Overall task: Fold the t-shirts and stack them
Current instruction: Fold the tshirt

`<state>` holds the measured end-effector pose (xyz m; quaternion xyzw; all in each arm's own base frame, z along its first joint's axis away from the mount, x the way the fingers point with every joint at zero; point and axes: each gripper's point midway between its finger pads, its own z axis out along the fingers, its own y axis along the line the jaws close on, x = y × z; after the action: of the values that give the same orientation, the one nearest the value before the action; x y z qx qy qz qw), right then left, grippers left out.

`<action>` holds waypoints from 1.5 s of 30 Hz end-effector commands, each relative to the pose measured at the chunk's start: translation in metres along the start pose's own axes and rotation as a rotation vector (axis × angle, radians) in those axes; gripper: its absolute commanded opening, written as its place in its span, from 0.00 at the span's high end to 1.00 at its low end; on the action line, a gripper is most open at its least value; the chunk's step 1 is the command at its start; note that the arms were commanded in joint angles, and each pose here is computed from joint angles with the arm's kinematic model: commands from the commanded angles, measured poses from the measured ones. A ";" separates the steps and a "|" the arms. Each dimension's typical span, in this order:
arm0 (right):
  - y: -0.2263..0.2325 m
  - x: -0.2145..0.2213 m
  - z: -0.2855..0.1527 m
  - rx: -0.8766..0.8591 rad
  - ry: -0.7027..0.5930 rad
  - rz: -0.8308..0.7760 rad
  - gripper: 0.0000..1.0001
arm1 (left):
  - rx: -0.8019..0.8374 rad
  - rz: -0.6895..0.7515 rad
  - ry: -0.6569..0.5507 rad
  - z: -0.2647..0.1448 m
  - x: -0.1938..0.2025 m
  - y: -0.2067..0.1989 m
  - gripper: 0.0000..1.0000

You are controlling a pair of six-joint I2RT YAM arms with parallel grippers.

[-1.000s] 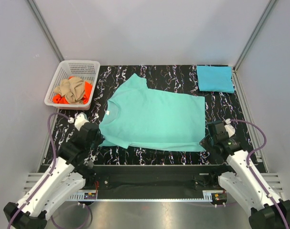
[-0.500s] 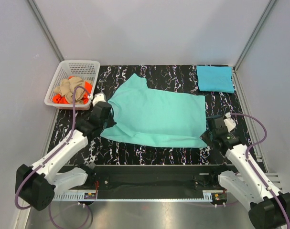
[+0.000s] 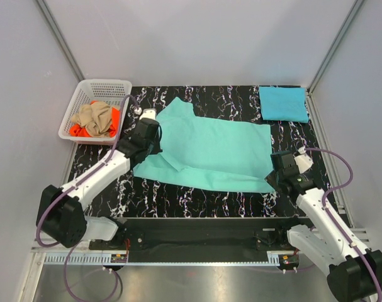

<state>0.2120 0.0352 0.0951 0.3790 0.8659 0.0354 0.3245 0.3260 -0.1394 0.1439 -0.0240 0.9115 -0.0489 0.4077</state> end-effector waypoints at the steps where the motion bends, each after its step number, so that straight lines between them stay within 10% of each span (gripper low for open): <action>1: 0.005 -0.019 -0.003 0.001 -0.075 0.017 1.00 | 0.065 0.017 -0.086 0.004 -0.036 -0.022 1.00; 45: -0.019 -0.021 0.034 0.186 -0.162 0.077 1.00 | -0.050 0.164 -0.025 0.085 -0.046 -0.042 1.00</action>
<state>0.2209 0.0133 0.0693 0.4263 0.8427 -0.0387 0.3266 0.4007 -0.1827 0.1114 0.0487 0.9162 -0.0065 0.3977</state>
